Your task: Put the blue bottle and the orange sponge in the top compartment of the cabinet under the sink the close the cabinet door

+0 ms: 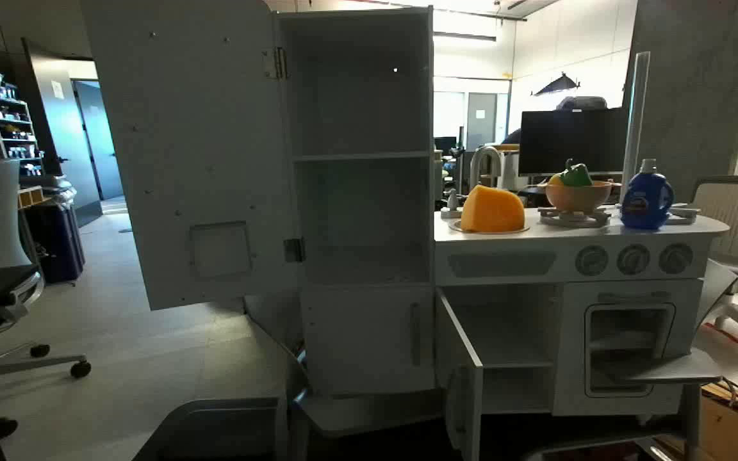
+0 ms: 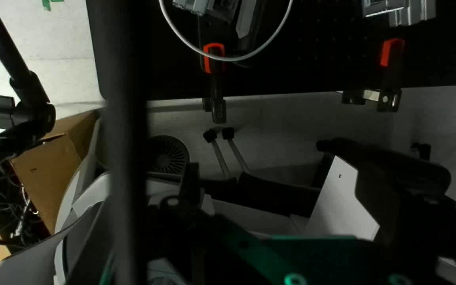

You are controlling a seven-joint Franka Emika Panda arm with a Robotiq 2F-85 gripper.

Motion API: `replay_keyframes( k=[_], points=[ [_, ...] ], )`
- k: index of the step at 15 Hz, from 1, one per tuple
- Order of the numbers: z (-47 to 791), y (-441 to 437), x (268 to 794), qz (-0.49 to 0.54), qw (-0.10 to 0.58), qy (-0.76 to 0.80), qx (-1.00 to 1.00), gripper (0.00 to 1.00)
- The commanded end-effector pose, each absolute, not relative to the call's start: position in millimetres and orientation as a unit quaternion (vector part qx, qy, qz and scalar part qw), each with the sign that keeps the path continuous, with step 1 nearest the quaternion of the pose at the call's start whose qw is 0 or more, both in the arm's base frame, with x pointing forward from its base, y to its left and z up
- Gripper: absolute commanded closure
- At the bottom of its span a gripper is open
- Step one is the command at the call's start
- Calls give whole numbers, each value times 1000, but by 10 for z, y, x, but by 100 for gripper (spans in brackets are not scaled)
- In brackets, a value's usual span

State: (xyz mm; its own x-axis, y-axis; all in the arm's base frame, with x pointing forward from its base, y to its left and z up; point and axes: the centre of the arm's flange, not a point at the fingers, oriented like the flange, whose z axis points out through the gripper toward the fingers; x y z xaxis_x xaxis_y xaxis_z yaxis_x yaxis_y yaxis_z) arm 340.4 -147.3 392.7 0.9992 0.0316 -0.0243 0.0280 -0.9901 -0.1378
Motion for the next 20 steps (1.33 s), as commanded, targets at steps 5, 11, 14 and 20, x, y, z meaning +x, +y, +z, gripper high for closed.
replay_keyframes(
  k=[5,11,14,20],
  points=[
    [3938,-1477,3409,12,68,-15,-997,0],
    [4256,-1058,4067,-24,29,-14,-999,0],
    [4495,-854,4525,-31,-8,-44,-999,0],
    [4439,-1108,5360,6,-95,-144,-985,0]
  ],
)
